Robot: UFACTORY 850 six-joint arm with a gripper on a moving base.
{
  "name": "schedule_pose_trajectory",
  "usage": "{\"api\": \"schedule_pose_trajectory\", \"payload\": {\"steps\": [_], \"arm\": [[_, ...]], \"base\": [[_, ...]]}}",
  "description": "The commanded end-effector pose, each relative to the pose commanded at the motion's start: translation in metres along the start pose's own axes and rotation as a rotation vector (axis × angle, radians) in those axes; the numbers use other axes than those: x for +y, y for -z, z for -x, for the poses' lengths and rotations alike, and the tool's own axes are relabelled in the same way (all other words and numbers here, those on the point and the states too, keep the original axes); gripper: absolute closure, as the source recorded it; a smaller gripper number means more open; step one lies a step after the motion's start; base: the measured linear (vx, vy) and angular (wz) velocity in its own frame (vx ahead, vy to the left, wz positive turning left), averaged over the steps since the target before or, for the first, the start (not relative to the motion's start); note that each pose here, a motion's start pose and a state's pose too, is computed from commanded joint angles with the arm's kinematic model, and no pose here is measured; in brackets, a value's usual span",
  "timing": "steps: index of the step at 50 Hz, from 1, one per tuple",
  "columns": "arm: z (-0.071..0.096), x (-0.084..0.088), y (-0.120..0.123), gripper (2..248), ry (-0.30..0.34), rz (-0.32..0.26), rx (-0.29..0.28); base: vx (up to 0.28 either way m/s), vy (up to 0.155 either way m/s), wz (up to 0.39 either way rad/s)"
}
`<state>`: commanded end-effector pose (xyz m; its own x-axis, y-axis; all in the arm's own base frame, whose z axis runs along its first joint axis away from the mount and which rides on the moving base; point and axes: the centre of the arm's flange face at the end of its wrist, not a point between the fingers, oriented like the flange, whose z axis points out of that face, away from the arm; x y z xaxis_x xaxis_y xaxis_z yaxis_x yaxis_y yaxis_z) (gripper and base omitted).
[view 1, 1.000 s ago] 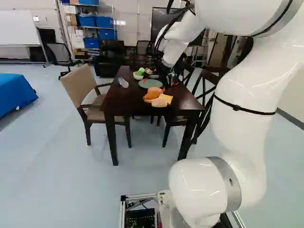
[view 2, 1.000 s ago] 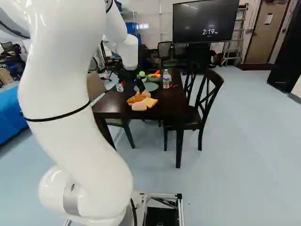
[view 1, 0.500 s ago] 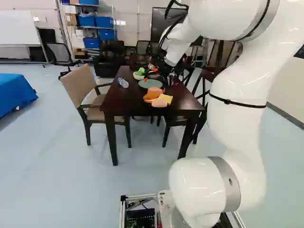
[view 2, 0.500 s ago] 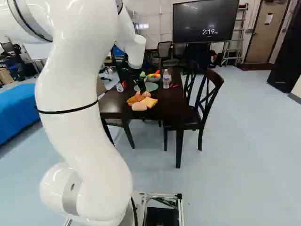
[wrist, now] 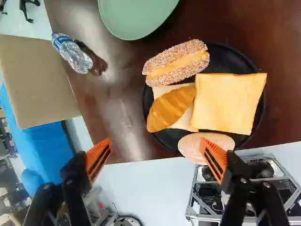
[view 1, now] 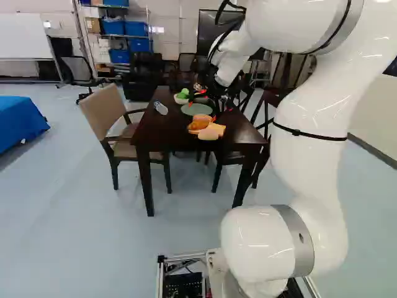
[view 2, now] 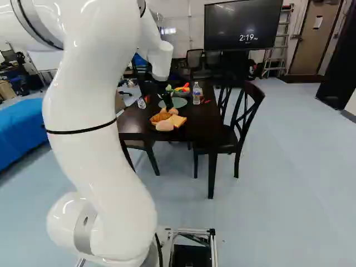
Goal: Move the croissant to the empty plate
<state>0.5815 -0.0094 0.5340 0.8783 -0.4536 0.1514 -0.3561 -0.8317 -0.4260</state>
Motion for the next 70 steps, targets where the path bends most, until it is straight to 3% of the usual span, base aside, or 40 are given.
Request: {"api": "schedule_pose_trajectory", "payload": {"steps": [39,70], "arm": [[0.0,0.0,0.0,3,-0.006,0.0,0.0],[0.0,0.0,0.0,3,-0.305,0.0,0.0]], "base": [[0.0,0.0,0.0],[0.0,0.0,0.0]]}}
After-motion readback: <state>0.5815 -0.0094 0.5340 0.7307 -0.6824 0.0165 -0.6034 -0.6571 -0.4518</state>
